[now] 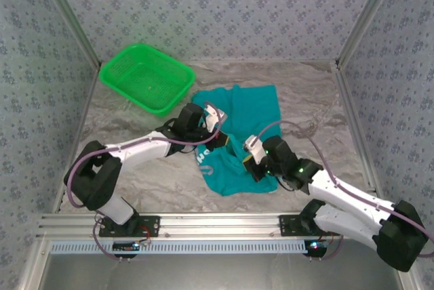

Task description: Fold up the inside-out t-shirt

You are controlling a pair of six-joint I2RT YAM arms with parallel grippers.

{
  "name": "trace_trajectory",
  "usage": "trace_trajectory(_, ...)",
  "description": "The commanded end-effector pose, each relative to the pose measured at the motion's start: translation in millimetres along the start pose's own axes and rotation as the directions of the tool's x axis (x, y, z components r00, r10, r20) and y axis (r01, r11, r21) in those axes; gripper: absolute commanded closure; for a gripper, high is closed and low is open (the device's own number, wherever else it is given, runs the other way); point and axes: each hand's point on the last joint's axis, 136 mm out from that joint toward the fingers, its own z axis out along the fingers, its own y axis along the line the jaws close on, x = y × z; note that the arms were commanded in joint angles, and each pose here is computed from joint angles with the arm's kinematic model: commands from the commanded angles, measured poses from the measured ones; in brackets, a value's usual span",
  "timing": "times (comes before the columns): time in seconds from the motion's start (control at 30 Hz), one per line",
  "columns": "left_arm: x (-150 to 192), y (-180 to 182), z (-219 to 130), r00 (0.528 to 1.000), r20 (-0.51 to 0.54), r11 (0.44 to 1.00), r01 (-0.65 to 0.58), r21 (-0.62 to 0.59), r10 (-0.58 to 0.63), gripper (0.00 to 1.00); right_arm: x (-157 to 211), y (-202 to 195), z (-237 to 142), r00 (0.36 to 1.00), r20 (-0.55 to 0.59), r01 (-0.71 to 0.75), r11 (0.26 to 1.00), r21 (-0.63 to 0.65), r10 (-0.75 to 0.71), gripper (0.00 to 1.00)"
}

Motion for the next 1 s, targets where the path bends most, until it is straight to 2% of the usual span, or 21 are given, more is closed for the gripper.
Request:
trace_trajectory(0.0, 16.6, 8.3, -11.1, 0.996, -0.029, 0.996, 0.079, -0.038, -0.08, 0.91, -14.7, 13.9, -1.5, 0.973, 0.076, 0.219, 0.976, -0.007, -0.218, 0.94)
trace_trajectory(0.3, 66.4, 38.2, -40.6, 0.961, -0.059, 0.952, 0.259, -0.163, -0.271, 0.88, 4.5, 36.6, 12.9, 0.928, -0.046, 0.369, 0.929, -0.02, -0.369, 0.7)
trace_trajectory(0.4, 80.4, 42.9, -52.2, 0.951, -0.043, 0.937, 0.293, -0.191, -0.306, 0.85, 5.9, 49.7, 19.2, 0.908, -0.067, 0.409, 0.91, -0.063, -0.413, 0.67)
trace_trajectory(0.53, 98.5, 60.7, -70.0, 0.936, -0.02, 0.9, 0.332, -0.281, -0.352, 0.83, -0.4, 52.0, 22.8, 0.913, -0.083, 0.394, 0.917, -0.07, -0.399, 0.66)
trace_trajectory(0.63, 102.6, 66.6, -75.8, 0.916, 0.004, 0.877, 0.386, -0.286, -0.402, 0.8, -7.4, 48.2, 25.6, 0.953, -0.115, 0.275, 0.96, -0.059, -0.28, 0.64)
trace_trajectory(0.73, 94.4, 62.2, -72.7, 0.915, 0.014, 0.886, 0.393, -0.248, -0.402, 0.76, -12.5, 46.1, 34.7, 0.986, -0.164, 0.022, 1.0, 0.011, -0.02, 0.62)
trace_trajectory(0.8, 87.4, 61.3, -71.1, 0.919, 0.021, 0.89, 0.388, -0.238, -0.395, 0.72, -10.0, 35.4, 36.6, 0.958, -0.188, -0.18, 0.965, 0.191, 0.216, 0.62)
trace_trajectory(0.87, 80.1, 59.3, -68.6, 0.925, 0.025, 0.901, 0.374, -0.219, -0.378, 0.67, -2.1, 31.6, 32.0, 0.919, -0.172, -0.279, 0.894, 0.35, 0.354, 0.61)
trace_trajectory(0.97, 77.2, 53.9, -61.8, 0.931, 0.003, 0.916, 0.361, -0.175, -0.366, 0.61, 4.3, 42.2, 32.4, 0.888, -0.16, -0.33, 0.84, 0.43, 0.431, 0.58)
